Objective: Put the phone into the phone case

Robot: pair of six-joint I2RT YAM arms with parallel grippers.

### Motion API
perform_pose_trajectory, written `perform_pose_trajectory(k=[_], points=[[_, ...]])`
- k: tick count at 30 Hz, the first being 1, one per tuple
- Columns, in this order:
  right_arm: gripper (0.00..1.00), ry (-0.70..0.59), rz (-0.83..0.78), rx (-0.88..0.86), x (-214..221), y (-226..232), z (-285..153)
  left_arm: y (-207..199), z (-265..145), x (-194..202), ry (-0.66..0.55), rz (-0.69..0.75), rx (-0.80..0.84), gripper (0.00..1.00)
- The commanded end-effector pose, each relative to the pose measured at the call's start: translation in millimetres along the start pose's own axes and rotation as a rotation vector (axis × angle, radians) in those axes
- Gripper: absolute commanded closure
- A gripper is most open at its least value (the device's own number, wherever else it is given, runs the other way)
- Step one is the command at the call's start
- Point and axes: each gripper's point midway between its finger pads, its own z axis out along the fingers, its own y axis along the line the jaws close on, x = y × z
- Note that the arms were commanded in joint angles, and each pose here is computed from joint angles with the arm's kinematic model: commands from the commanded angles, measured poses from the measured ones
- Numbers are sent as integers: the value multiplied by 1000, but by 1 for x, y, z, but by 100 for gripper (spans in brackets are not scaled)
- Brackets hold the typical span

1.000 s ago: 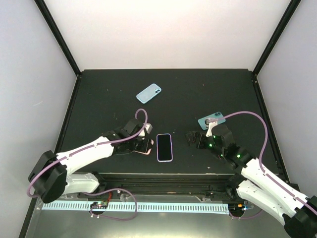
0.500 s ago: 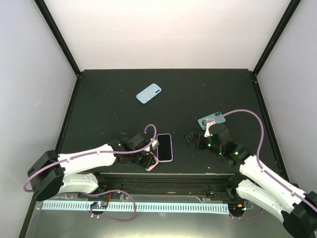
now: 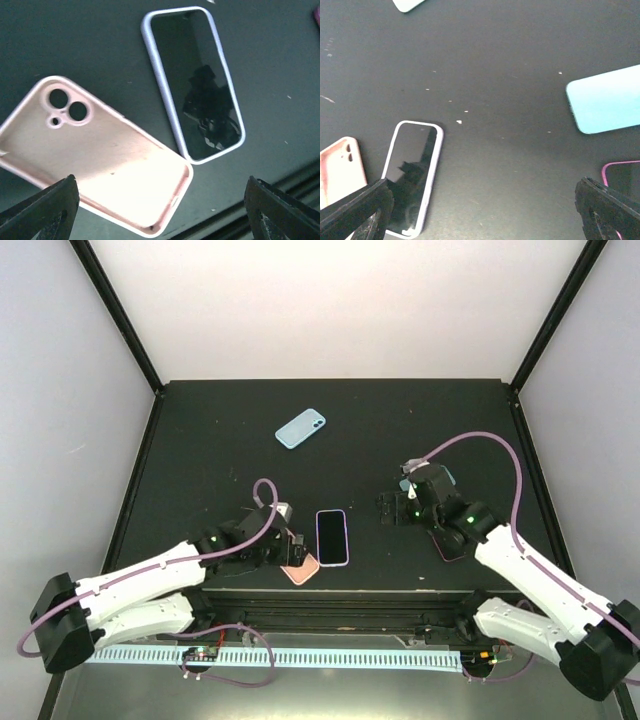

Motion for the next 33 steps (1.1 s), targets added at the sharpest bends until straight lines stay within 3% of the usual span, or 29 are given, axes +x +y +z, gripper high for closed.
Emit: perform_pose_trajectory(k=[1,8,13,20,25,33], points=[[0,23,-40,150,-4,-28,-1,38,-3,-2,-61,-142,-136,7],[0,74,104,161,-4,-63,11,80,-3,15,-83,-294,-272,8],[0,77,234,174,6,-93,21,79,7,21,-84,-306,-219,8],[0,125,404,272,28,-143,32,92,8,22,-113,-307,-264,8],[0,146,653,323,49,-169,38,95,15,30,-109,-321,-247,8],[0,143,759,424,76,-197,47,100,22,33,-118,-332,-230,8]])
